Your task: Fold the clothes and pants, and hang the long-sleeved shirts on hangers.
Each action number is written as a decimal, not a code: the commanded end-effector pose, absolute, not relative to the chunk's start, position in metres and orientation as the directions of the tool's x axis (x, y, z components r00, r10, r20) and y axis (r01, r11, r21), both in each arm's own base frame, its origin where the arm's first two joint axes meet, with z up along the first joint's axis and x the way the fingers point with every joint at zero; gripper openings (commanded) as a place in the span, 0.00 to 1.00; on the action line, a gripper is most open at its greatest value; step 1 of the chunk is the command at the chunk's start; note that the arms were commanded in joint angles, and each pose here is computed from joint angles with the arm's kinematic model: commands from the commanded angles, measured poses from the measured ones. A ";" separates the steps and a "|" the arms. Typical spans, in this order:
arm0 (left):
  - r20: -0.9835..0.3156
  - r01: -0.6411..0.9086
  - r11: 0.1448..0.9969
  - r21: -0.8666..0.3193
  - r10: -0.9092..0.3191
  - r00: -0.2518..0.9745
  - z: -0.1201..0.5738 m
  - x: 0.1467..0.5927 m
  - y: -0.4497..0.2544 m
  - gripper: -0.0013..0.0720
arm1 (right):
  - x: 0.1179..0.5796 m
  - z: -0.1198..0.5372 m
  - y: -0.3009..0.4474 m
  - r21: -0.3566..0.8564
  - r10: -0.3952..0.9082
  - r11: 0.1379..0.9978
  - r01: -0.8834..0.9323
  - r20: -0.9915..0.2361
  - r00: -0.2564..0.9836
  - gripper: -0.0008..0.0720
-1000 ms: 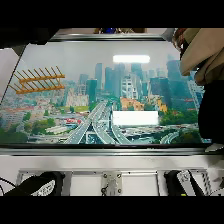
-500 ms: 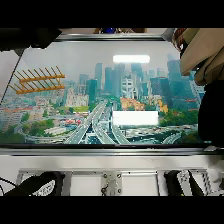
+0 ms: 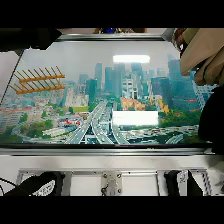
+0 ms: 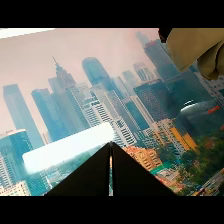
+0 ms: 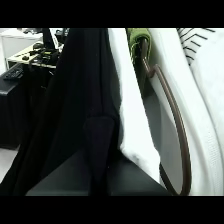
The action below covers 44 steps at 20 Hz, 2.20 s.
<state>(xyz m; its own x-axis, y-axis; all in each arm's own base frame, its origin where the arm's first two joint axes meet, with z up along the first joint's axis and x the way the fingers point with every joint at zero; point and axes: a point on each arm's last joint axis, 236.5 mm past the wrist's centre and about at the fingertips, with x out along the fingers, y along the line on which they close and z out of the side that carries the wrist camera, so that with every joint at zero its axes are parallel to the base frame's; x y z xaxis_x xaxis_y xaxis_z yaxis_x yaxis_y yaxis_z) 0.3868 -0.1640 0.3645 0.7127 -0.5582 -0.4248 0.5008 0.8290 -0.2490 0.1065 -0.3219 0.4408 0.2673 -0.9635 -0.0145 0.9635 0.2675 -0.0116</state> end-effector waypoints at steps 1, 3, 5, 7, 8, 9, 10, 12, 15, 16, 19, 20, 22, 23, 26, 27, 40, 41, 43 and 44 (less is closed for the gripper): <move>-0.431 0.505 0.828 -0.242 -0.559 0.709 0.363 0.386 -0.164 0.04 | 0.102 0.433 -0.319 -0.001 -0.966 0.255 0.967 -0.049 0.254 0.05; -0.431 0.506 0.828 -0.242 -0.559 0.709 0.363 0.386 -0.164 0.04 | 0.111 0.438 -0.316 0.036 -0.955 0.293 0.955 -0.030 0.294 0.06; -0.431 0.506 0.828 -0.242 -0.559 0.709 0.363 0.386 -0.164 0.04 | 0.125 0.457 -0.307 0.100 -0.932 0.361 0.927 0.047 0.358 0.06; -0.431 0.505 0.828 -0.242 -0.559 0.709 0.363 0.386 -0.164 0.04 | 0.134 0.491 -0.291 0.166 -0.893 0.440 0.883 0.183 0.411 0.19; -0.431 0.506 0.828 -0.242 -0.559 0.708 0.363 0.386 -0.164 0.04 | 0.134 0.511 -0.281 0.186 -0.869 0.471 0.862 0.266 0.418 0.54; -0.431 0.506 0.828 -0.242 -0.559 0.708 0.363 0.386 -0.164 0.04 | 0.132 0.528 -0.272 0.201 -0.844 0.498 0.843 0.335 0.419 0.87; -0.431 0.506 0.828 -0.242 -0.559 0.708 0.363 0.386 -0.164 0.04 | 0.131 0.542 -0.264 0.219 -0.821 0.524 0.823 0.388 0.419 0.98; -0.432 0.506 0.828 -0.242 -0.559 0.708 0.363 0.386 -0.164 0.04 | 0.128 0.557 -0.248 0.249 -0.790 0.562 0.789 0.445 0.422 0.98; -0.437 0.506 0.828 -0.243 -0.559 0.704 0.361 0.385 -0.164 0.04 | 0.130 0.565 -0.232 0.312 -0.757 0.621 0.719 0.476 0.447 0.98; -0.439 0.506 0.827 -0.243 -0.559 0.703 0.361 0.385 -0.164 0.04 | 0.134 0.567 -0.227 0.345 -0.742 0.650 0.677 0.483 0.465 0.98; -0.455 0.507 0.826 -0.244 -0.560 0.693 0.357 0.383 -0.164 0.04 | 0.167 0.565 -0.201 0.340 -0.649 0.758 0.556 0.476 0.593 0.98; -0.457 0.508 0.826 -0.244 -0.560 0.691 0.357 0.382 -0.164 0.04 | 0.185 0.560 -0.189 0.309 -0.599 0.800 0.514 0.453 0.661 0.98; -0.457 0.507 0.826 -0.244 -0.560 0.692 0.357 0.382 -0.164 0.04 | 0.230 0.544 -0.152 0.210 -0.438 0.899 0.385 0.391 0.810 0.98; -0.456 0.507 0.826 -0.244 -0.560 0.692 0.357 0.382 -0.164 0.04 | 0.251 0.538 -0.130 0.158 -0.338 0.941 0.300 0.368 0.866 0.98; -0.457 0.507 0.826 -0.244 -0.560 0.691 0.357 0.382 -0.164 0.04 | 0.308 0.506 -0.046 0.028 0.013 0.999 -0.021 0.254 0.967 0.98; -0.457 0.507 0.826 -0.244 -0.560 0.691 0.357 0.382 -0.164 0.04 | 0.323 0.487 -0.014 0.000 0.140 0.990 -0.143 0.182 0.973 0.98; -0.550 0.492 0.822 -0.287 -0.562 0.618 0.334 0.365 -0.165 0.04 | 0.342 0.266 0.254 0.291 0.846 0.464 -0.837 -0.426 0.321 0.81; -0.554 0.492 0.822 -0.288 -0.562 0.614 0.333 0.364 -0.165 0.04 | 0.342 0.258 0.261 0.306 0.849 0.450 -0.839 -0.438 0.295 0.68; -0.563 0.492 0.821 -0.289 -0.561 0.607 0.331 0.362 -0.165 0.04 | 0.343 0.246 0.267 0.332 0.851 0.436 -0.836 -0.454 0.264 0.62; -0.563 0.492 0.821 -0.289 -0.562 0.607 0.331 0.362 -0.165 0.04 | 0.344 0.243 0.268 0.338 0.851 0.434 -0.835 -0.458 0.257 0.61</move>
